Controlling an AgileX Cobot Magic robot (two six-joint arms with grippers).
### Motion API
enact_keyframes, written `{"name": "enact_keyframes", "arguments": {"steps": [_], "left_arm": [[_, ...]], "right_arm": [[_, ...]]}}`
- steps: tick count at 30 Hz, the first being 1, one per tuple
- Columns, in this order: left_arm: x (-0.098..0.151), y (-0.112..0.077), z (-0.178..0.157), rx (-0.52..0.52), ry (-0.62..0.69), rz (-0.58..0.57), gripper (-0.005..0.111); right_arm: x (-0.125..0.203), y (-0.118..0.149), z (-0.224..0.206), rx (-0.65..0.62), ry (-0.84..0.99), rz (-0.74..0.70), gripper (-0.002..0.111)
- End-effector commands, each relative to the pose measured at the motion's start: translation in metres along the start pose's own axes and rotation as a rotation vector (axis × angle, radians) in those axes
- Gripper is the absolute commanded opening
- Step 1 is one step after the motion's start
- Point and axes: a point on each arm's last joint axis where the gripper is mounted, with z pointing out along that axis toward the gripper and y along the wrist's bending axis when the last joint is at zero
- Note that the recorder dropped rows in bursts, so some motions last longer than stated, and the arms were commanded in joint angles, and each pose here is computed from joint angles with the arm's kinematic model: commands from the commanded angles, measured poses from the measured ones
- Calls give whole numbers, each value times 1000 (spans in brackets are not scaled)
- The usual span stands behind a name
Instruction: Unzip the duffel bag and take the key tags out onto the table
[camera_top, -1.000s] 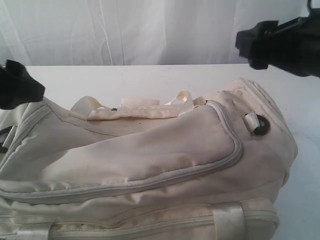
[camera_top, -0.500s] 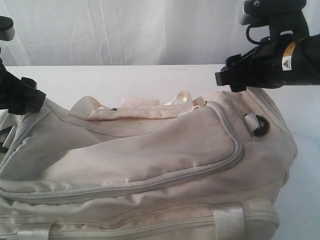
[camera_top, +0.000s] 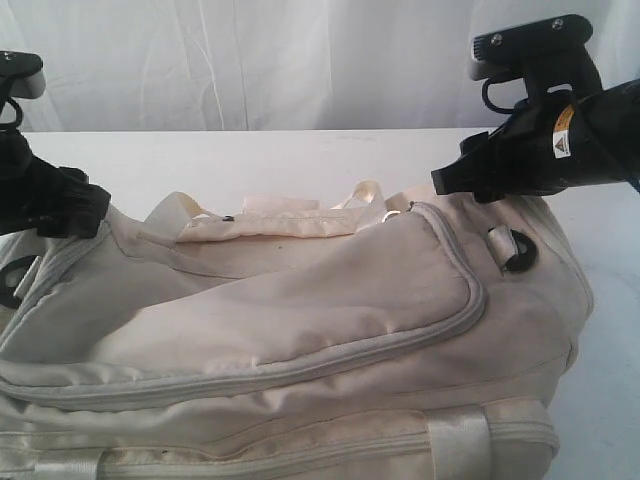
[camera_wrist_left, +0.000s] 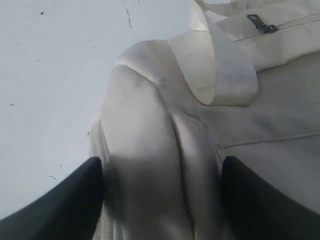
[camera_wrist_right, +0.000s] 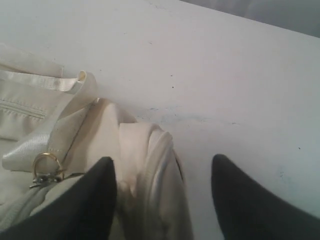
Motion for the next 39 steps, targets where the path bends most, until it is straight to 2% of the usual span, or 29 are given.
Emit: {"name": "enact_keyframes", "arguments": {"steps": [1, 2, 6, 7, 10, 13, 17, 24, 30, 36, 39], "left_arm": [[0, -2, 5, 23, 20, -36, 50], [0, -2, 5, 23, 22, -36, 43], [1, -1, 5, 14, 30, -28, 4], [1, -1, 5, 6, 28, -16, 0], [1, 4, 1, -39, 18, 16, 0], [4, 12, -11, -118, 17, 1, 0], [11, 23, -33, -217, 14, -32, 0], [24, 28, -66, -231, -8, -63, 0], [41, 28, -67, -215, 52, -87, 0], [60, 17, -46, -91, 103, -72, 0], [67, 13, -39, -44, 130, -70, 0]], "right_arm": [[-1, -1, 0, 6, -1, -6, 33], [-1, -1, 0, 6, -1, -6, 28], [-2, -1, -1, 13, 3, -9, 0], [-4, -2, -3, 20, 2, -15, 0], [-8, -8, -9, 66, 12, -64, 0], [-9, -17, -18, 142, 35, -131, 0], [-3, -37, -29, 239, 105, -112, 0], [4, -57, -42, 308, 164, -33, 0], [12, -48, -43, 207, 244, 12, 0], [22, -32, -45, 24, 365, -2, 0], [29, -31, -47, 9, 438, -20, 0]]}}
